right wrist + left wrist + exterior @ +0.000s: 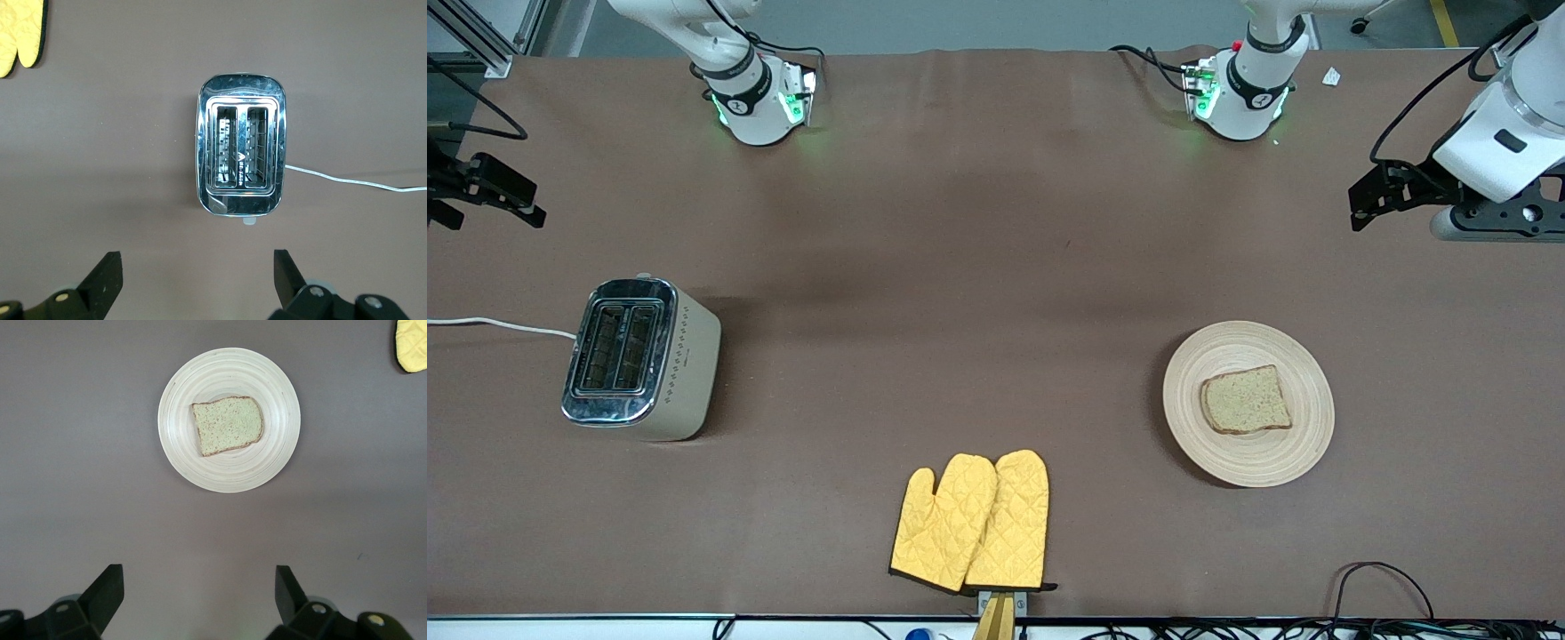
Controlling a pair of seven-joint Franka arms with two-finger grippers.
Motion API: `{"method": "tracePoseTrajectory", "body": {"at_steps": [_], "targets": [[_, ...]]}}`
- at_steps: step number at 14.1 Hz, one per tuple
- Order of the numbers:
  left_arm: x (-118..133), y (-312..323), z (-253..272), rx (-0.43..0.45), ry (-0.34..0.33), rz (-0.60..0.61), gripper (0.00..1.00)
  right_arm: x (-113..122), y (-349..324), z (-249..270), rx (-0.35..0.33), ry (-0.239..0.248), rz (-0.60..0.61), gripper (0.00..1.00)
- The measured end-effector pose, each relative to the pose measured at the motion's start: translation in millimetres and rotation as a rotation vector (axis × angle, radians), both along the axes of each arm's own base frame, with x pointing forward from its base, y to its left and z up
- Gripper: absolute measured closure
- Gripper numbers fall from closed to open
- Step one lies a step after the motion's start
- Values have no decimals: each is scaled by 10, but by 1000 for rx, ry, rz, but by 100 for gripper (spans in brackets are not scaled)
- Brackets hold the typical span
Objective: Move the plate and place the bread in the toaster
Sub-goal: 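Reach the left gripper to the rim of the wooden plate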
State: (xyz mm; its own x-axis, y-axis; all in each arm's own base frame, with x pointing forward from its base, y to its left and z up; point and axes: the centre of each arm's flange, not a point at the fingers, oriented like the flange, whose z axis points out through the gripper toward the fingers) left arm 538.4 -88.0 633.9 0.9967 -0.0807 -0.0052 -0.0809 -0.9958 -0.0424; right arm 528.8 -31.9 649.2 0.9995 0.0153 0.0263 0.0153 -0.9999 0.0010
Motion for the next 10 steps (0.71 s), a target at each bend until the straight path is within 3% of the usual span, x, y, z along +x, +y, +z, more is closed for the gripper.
{"method": "tracePoseTrajectory", "body": {"at_steps": [5, 10], "targets": [[39, 46, -51, 0, 10, 5, 0, 11, 4, 9, -1, -11, 1, 0], [550, 615, -590, -46, 67, 25, 0, 12, -4, 8, -1, -11, -1, 0]]}}
